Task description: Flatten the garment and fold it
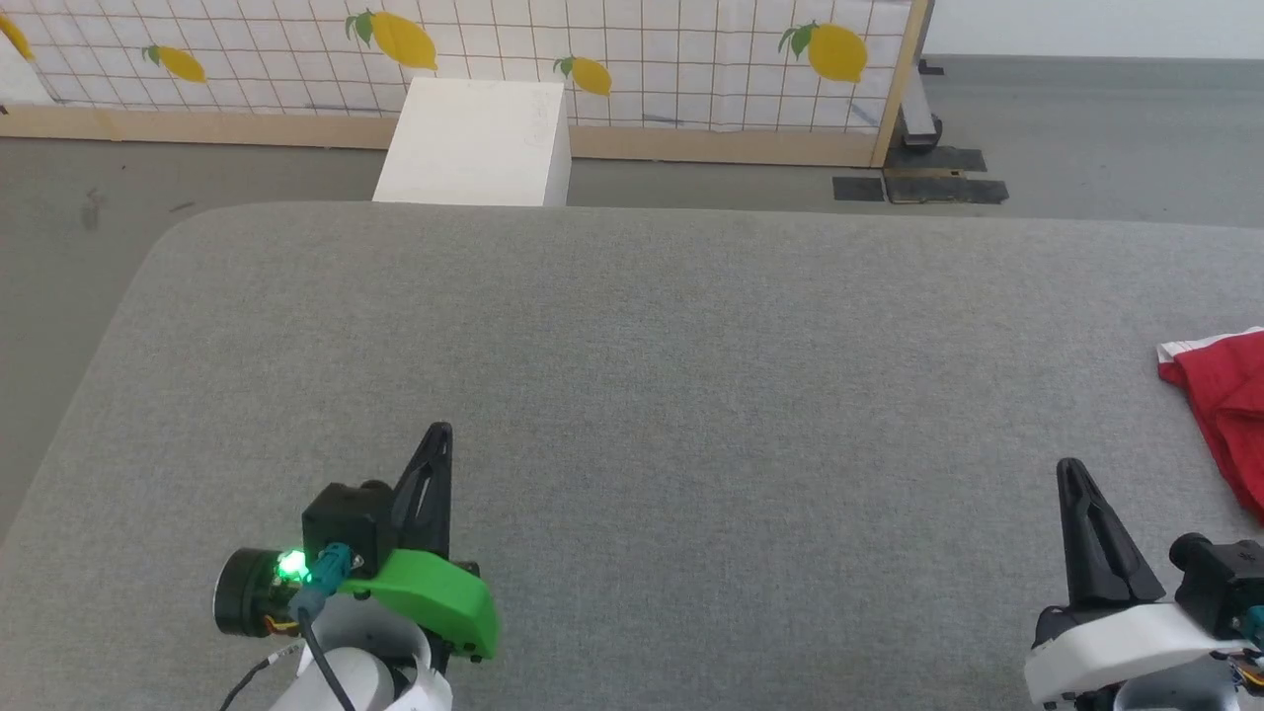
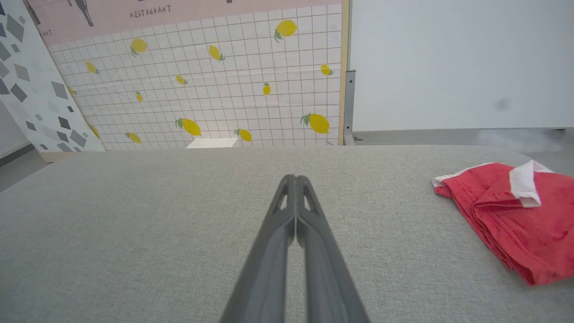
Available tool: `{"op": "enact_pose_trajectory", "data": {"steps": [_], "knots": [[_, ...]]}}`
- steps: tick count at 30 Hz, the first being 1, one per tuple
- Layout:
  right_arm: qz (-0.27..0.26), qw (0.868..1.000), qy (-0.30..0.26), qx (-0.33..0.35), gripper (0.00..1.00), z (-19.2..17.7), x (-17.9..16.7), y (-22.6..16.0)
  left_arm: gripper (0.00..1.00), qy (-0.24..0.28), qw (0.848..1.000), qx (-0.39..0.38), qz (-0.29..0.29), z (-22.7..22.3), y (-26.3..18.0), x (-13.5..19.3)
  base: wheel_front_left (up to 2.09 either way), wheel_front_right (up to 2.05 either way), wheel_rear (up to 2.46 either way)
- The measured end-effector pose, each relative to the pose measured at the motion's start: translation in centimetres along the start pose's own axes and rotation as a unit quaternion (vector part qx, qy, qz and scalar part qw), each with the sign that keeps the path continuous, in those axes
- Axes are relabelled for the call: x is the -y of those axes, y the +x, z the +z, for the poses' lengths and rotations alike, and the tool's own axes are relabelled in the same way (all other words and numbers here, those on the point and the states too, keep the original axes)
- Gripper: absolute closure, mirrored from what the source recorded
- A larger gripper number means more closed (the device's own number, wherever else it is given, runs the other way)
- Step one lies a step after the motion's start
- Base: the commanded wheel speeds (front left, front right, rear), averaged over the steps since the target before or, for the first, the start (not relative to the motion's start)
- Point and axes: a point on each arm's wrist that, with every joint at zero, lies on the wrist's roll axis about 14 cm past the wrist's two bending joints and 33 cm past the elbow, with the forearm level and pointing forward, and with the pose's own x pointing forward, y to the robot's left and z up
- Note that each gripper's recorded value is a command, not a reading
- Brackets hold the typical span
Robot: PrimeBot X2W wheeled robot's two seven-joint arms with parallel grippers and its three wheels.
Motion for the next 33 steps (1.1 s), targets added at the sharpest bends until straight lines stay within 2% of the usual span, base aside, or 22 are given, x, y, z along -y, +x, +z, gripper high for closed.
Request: {"op": "enact_pose_trajectory", "data": {"steps": [33], "knots": [[0.014,1.0,-0.019,-0.006,1.0,0.2,-1.0,0.2,1.0,0.01,1.0,0.024,0.01,1.5,0.4,-0.3,0.0,0.0,0.0]]}}
